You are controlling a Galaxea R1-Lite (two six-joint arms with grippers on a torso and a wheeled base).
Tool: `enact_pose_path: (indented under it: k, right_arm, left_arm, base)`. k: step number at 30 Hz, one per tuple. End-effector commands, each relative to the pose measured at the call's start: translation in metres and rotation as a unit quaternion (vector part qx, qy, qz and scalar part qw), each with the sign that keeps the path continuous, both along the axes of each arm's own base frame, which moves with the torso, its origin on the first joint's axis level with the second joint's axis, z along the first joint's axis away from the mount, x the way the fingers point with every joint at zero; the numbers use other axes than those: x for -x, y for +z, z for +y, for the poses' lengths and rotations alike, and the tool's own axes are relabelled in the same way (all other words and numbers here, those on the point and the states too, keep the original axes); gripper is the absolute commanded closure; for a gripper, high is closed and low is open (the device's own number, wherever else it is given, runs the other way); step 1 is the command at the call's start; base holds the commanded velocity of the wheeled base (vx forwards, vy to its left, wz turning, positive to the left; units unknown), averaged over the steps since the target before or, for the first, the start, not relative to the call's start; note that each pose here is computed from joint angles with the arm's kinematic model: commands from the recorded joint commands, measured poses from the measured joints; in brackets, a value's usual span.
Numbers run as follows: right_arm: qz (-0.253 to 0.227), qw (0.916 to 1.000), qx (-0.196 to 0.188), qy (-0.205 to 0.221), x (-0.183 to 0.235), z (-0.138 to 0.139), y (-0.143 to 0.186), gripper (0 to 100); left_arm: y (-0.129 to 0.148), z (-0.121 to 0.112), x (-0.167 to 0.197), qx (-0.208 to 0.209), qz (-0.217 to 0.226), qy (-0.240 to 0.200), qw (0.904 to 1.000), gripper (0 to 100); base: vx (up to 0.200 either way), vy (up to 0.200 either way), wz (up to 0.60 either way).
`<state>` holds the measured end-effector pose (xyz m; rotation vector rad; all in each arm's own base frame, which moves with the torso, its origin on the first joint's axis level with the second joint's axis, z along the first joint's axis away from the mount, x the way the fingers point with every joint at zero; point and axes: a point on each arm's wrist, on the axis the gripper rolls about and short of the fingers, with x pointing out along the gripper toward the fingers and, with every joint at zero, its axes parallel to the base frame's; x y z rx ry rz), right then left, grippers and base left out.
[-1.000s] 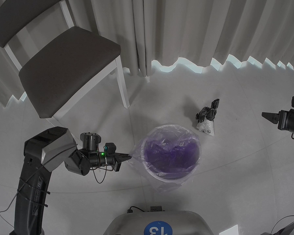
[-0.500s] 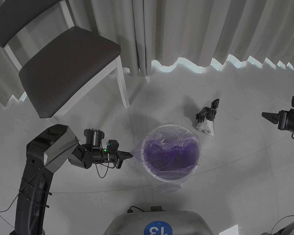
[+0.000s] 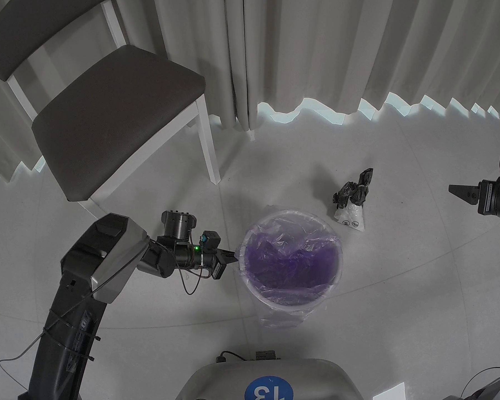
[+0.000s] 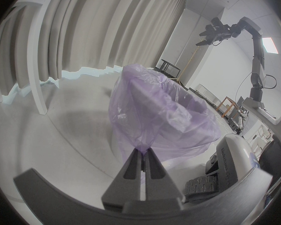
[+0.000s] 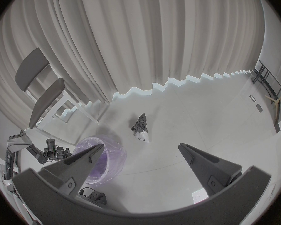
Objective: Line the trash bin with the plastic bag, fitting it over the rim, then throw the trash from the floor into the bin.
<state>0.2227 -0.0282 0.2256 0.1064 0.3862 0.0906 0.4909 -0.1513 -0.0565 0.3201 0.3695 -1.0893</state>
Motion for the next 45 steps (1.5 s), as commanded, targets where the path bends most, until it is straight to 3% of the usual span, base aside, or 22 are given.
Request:
enact_pose_path:
  k: [1, 6, 7, 13, 31, 37, 42, 45]
  right_arm:
    - [-0.007, 1.0000, 0.002, 0.001, 0.001, 0.000, 0.003, 0]
    - [-0.005, 1.0000, 0.002, 0.001, 0.001, 0.000, 0.003, 0]
    - [-0.005, 1.0000, 0.002, 0.001, 0.001, 0.000, 0.003, 0]
    - [-0.002, 1.0000, 0.001, 0.002, 0.001, 0.000, 0.001, 0]
    - [-0.012, 0.9999, 0.003, 0.001, -0.005, 0.001, 0.008, 0]
    - [-0.013, 0.9999, 0.004, 0.006, -0.006, 0.004, 0.008, 0]
    - [-0.013, 0.9996, 0.021, -0.016, -0.024, 0.014, 0.012, 0]
    - [-0.019, 0.9995, 0.022, -0.009, -0.027, 0.019, 0.016, 0]
  left_arm:
    - [-0.006, -0.002, 0.000, -0.001, 0.003, -0.002, 1.0000, 100]
    - [-0.006, 0.003, 0.000, -0.003, 0.002, 0.002, 1.0000, 100]
    - [-0.006, 0.004, 0.000, -0.003, 0.002, 0.002, 1.0000, 0]
    - [-0.003, 0.011, 0.002, -0.002, 0.005, 0.007, 1.0000, 0]
    - [0.014, 0.065, 0.039, 0.010, -0.008, 0.051, 0.9986, 0]
    - [0.049, 0.073, 0.064, 0.020, -0.033, 0.059, 0.9975, 0]
    - [0.096, 0.057, 0.105, 0.050, -0.065, 0.047, 0.9955, 0]
    - [0.125, 0.051, 0.126, 0.076, -0.089, 0.049, 0.9919, 0]
  base:
    - [0.000, 0.000, 0.00]
    - [0.000, 0.000, 0.00]
    - [0.000, 0.000, 0.00]
    - [0.000, 0.000, 0.00]
    - [0.000, 0.000, 0.00]
    - [0.000, 0.000, 0.00]
    - [0.000, 0.000, 0.00]
    - [0.000, 0.000, 0.00]
